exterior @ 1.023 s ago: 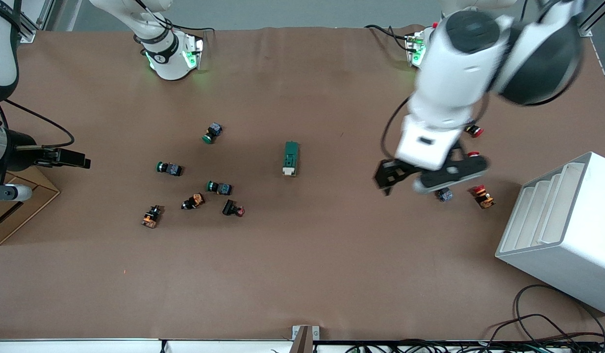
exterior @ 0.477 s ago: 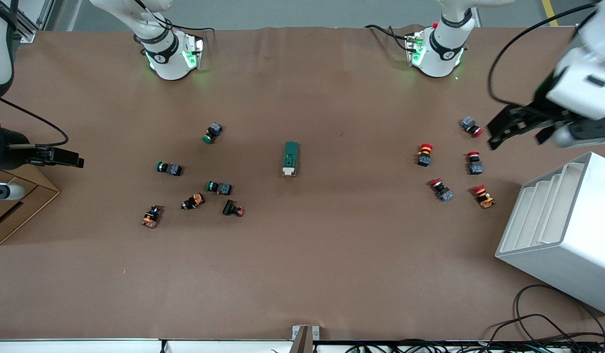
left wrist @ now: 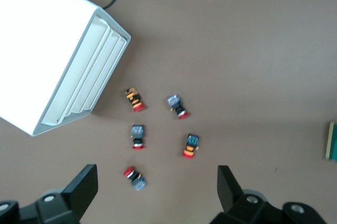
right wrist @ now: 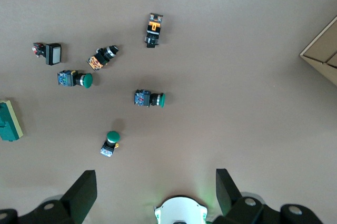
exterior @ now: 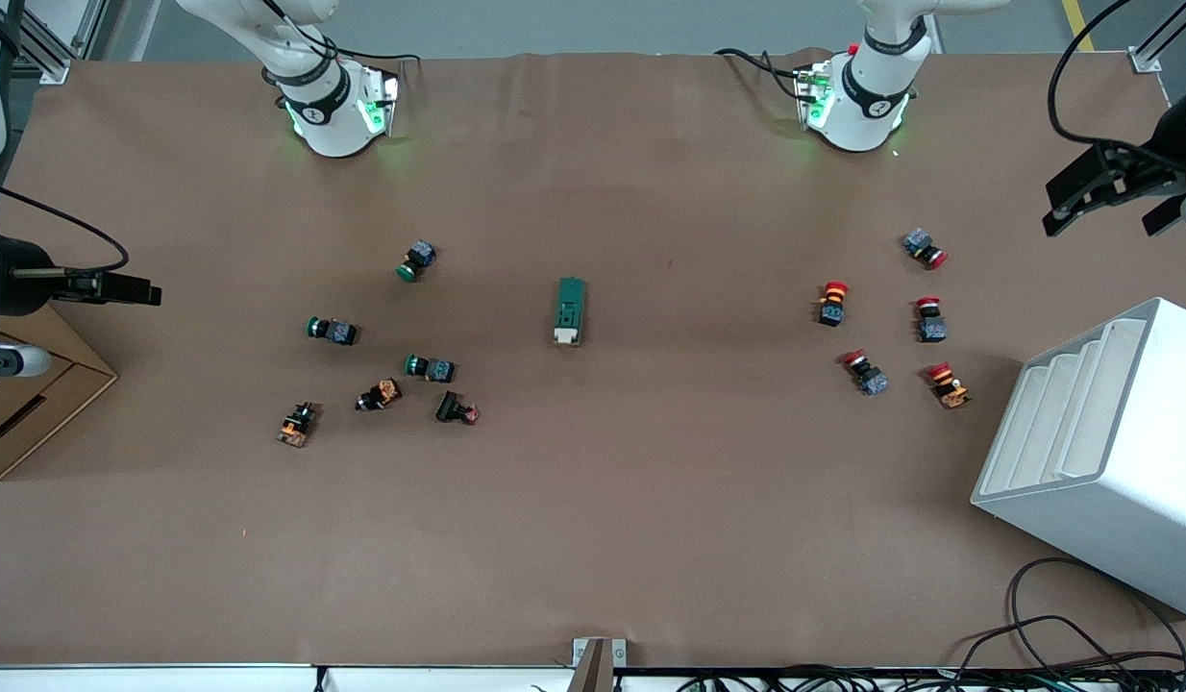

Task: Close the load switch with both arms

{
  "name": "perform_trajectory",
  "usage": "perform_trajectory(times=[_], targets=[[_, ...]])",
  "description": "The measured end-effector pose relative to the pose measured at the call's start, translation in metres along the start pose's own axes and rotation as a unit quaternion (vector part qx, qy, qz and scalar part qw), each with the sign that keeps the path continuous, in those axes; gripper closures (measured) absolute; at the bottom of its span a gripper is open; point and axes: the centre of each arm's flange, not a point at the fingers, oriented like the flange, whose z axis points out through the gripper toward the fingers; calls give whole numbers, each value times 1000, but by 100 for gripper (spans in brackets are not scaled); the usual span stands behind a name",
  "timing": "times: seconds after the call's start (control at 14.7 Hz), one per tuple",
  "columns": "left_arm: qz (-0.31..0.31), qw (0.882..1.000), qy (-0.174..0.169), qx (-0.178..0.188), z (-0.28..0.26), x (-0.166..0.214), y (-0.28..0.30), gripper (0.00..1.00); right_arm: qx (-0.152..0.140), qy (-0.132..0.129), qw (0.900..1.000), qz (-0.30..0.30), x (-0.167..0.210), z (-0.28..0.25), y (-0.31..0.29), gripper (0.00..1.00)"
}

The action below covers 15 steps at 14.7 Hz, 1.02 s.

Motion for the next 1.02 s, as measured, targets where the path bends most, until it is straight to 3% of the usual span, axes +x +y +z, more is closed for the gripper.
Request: perform_trajectory(times=[0.48, 0.82, 1.02], targets=[[12, 1000, -20, -20, 7, -32, -1, 0, -6, 24, 1000, -18, -32, -29, -22, 0], [23, 999, -10, -19, 21, -41, 12, 0, -10, 31, 999, -16, -57, -31, -23, 0], [27, 999, -5, -19, 23, -40, 16, 0, -8, 47, 999, -13, -67, -36, -19, 0]])
